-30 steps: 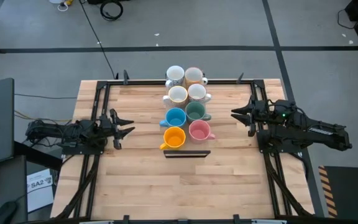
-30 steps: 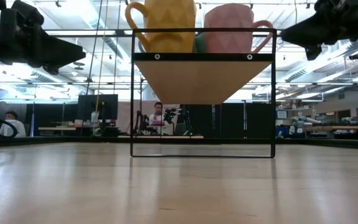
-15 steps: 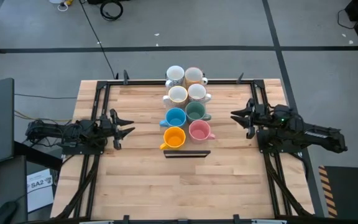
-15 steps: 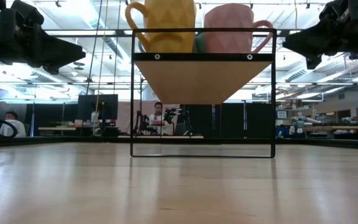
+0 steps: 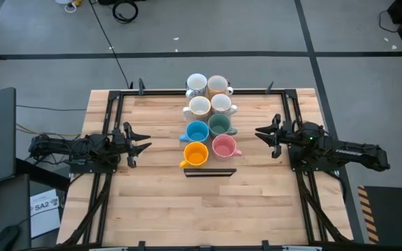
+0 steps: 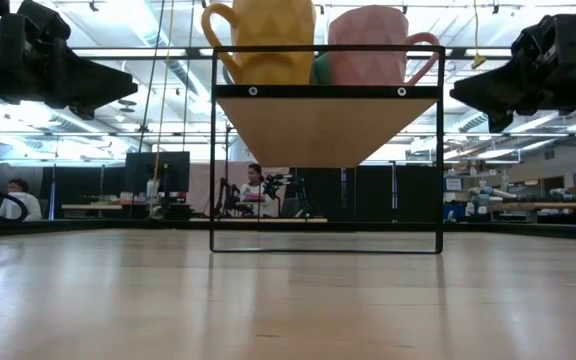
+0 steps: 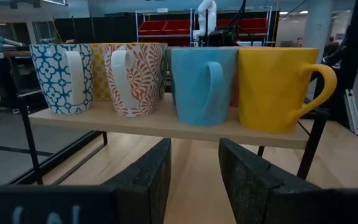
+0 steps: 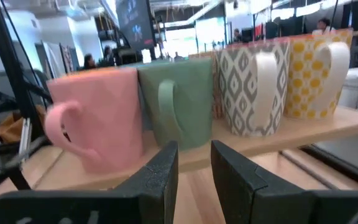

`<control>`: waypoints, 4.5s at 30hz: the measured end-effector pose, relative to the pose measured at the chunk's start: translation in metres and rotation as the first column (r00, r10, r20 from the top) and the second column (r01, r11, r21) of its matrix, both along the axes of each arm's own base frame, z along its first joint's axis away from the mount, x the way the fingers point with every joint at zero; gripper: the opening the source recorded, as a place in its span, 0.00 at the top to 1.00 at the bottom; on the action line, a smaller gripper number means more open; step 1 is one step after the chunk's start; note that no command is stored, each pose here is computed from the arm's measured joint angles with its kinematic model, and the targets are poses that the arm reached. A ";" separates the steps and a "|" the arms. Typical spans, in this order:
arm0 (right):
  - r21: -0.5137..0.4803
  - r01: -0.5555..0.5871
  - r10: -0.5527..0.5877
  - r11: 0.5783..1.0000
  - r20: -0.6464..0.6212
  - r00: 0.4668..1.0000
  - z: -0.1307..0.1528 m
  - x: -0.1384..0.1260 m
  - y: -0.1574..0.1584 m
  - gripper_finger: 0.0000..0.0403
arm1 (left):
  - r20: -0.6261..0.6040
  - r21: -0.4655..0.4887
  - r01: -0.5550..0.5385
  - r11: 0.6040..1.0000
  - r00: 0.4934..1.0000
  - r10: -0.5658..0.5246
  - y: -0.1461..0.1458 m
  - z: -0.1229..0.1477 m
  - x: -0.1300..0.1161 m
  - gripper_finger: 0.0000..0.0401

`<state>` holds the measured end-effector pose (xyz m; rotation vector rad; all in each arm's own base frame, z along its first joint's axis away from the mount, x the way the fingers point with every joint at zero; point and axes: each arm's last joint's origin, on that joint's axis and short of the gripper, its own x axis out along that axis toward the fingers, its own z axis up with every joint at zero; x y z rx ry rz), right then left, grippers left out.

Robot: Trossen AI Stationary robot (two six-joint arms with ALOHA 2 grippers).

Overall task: Place coffee mugs
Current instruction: Return to Home Position

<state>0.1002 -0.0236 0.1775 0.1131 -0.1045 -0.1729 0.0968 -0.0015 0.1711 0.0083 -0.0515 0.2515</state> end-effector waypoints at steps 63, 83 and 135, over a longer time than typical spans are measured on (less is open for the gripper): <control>-0.012 0.002 -0.002 1.000 -0.060 0.998 -0.007 0.001 0.000 0.75 | -0.169 0.109 0.233 0.966 0.962 -0.213 -0.007 -0.012 0.009 0.65; -0.012 0.001 -0.002 1.000 -0.059 0.998 -0.007 0.001 0.000 0.75 | -0.013 0.104 0.217 0.971 0.976 -0.216 -0.006 0.000 0.000 0.65; -0.013 0.002 -0.003 1.000 -0.056 0.998 -0.007 0.001 0.000 0.75 | -0.005 0.104 0.215 0.971 0.976 -0.216 -0.006 0.001 0.000 0.65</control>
